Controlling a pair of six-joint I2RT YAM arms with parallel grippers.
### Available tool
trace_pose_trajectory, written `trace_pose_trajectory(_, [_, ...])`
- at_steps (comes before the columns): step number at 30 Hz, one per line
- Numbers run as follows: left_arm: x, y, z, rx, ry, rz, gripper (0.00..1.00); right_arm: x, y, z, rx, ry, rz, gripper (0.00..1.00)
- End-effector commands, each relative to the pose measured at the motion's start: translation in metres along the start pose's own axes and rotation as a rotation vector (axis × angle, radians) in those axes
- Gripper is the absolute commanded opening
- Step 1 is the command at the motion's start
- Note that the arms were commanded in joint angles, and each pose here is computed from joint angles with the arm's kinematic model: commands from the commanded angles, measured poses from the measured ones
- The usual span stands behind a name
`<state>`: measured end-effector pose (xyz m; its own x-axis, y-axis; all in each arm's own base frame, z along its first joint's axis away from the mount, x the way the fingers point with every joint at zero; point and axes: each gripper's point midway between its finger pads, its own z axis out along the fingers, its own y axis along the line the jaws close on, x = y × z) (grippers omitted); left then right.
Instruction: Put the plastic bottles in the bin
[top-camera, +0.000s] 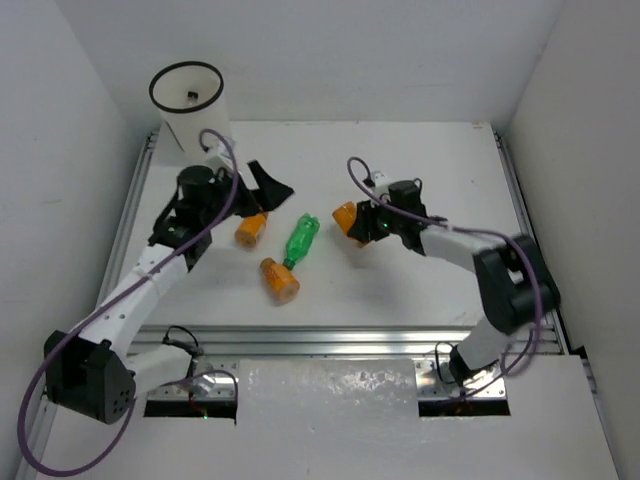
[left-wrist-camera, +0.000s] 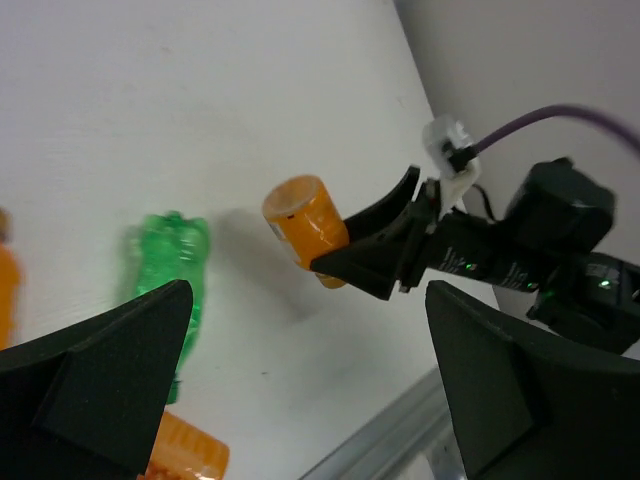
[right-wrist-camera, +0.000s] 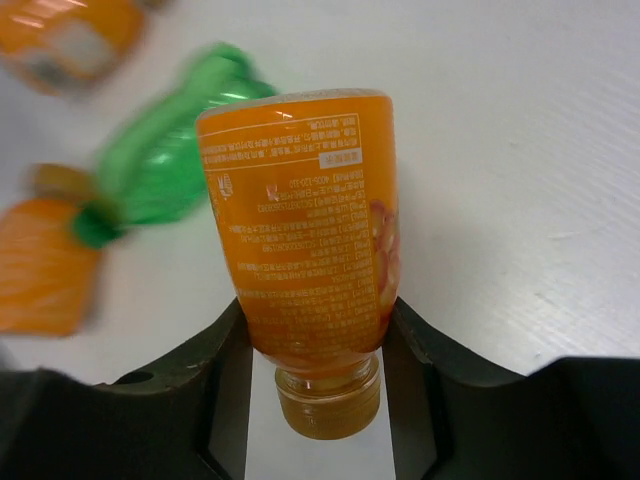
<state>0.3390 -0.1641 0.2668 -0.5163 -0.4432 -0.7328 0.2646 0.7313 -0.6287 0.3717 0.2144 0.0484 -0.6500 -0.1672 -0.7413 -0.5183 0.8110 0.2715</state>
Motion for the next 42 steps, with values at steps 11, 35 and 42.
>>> trace_pose_trajectory(11, [0.034,-0.152,0.029,0.509,0.037,0.141,1.0,-0.09,0.137,-0.172,-0.517,-0.555,-0.155,0.19])
trace_pose_trajectory(35, [-0.259,0.067,0.029,-0.523,-0.596,-0.022,0.0,-0.022,0.016,-0.137,0.165,-0.315,0.274,0.99])
trace_pose_trajectory(42, [-0.38,0.187,0.017,-0.702,-0.747,-0.016,0.18,0.012,0.032,-0.117,0.044,-0.247,0.334,0.99])
